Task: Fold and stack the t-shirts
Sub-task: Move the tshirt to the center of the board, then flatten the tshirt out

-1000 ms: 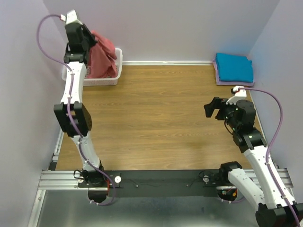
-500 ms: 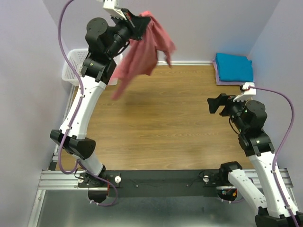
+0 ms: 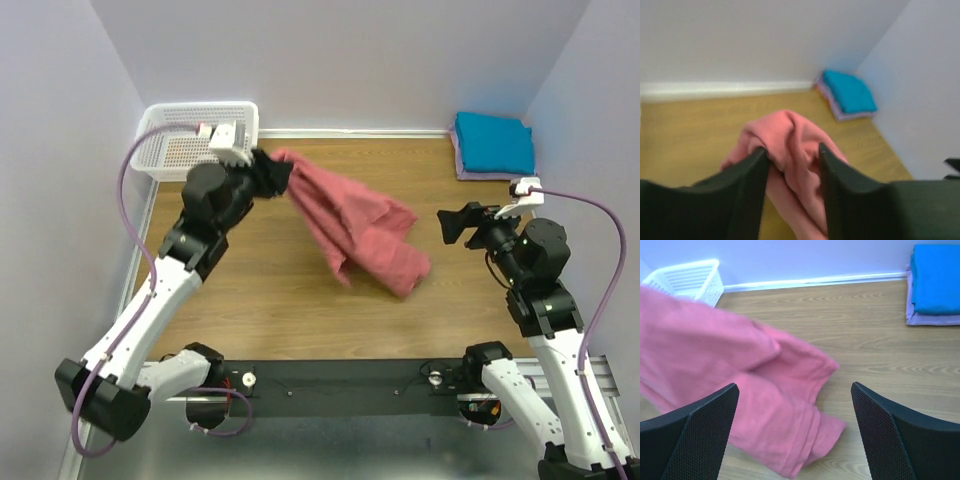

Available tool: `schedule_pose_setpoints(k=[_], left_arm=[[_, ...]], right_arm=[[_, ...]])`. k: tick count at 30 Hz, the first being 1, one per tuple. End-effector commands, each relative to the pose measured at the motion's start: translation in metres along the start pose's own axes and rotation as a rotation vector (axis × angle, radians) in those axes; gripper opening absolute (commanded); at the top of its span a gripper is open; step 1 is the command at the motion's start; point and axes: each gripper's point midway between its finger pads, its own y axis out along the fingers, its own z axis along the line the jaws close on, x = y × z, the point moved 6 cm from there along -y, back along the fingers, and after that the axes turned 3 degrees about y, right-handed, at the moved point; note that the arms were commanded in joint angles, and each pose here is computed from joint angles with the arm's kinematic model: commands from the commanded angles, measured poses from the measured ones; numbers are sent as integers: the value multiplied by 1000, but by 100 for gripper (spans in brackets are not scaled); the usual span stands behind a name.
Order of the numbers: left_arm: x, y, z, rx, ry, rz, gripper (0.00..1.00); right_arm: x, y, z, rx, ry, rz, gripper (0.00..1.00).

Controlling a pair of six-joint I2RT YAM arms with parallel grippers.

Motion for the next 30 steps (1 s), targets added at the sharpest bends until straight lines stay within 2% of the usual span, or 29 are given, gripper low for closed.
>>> schedule_pose_setpoints(k=[1,2,3,6,11,14,15,16,19,23,24,25,27,28,30], left_arm=[[-79,-37,56,302,-48,86,61],[-97,-47,64,347,-83,119,68],[-131,-59,76,391,-86,199,69],[-170,-87,90,456,-103,293,72],[-181,-91,87,432,-77,360,72],[-186,-65,76,379,-28,428,71],[-177,-62,69,355,-20,411,69],[-190,-50,68,352,-8,469,68],[-201,-14,46,297,51,543,64],[-226,29,7,236,142,626,61],[-218,45,-4,220,145,604,60],[-243,54,-2,249,174,674,58],[-246,75,-22,229,194,687,57],[-270,84,-20,250,218,741,57],[-287,104,-28,272,230,766,53]], right_arm=[[-15,4,7,74,15,69,100],[-20,7,8,88,22,92,100],[-25,9,9,98,29,113,100],[-44,20,10,125,81,208,100],[-74,44,10,119,189,377,100],[-98,63,1,48,256,485,99],[-102,66,-1,38,260,504,98],[-108,69,-3,14,276,525,95],[-129,77,-8,-30,325,622,91],[-151,78,-14,-93,368,702,91],[-155,76,-17,-118,371,716,91],[-159,74,-21,-156,364,719,91],[-164,70,-26,-198,353,740,91],[-166,68,-30,-229,343,743,91],[-168,63,-35,-275,328,747,91]])
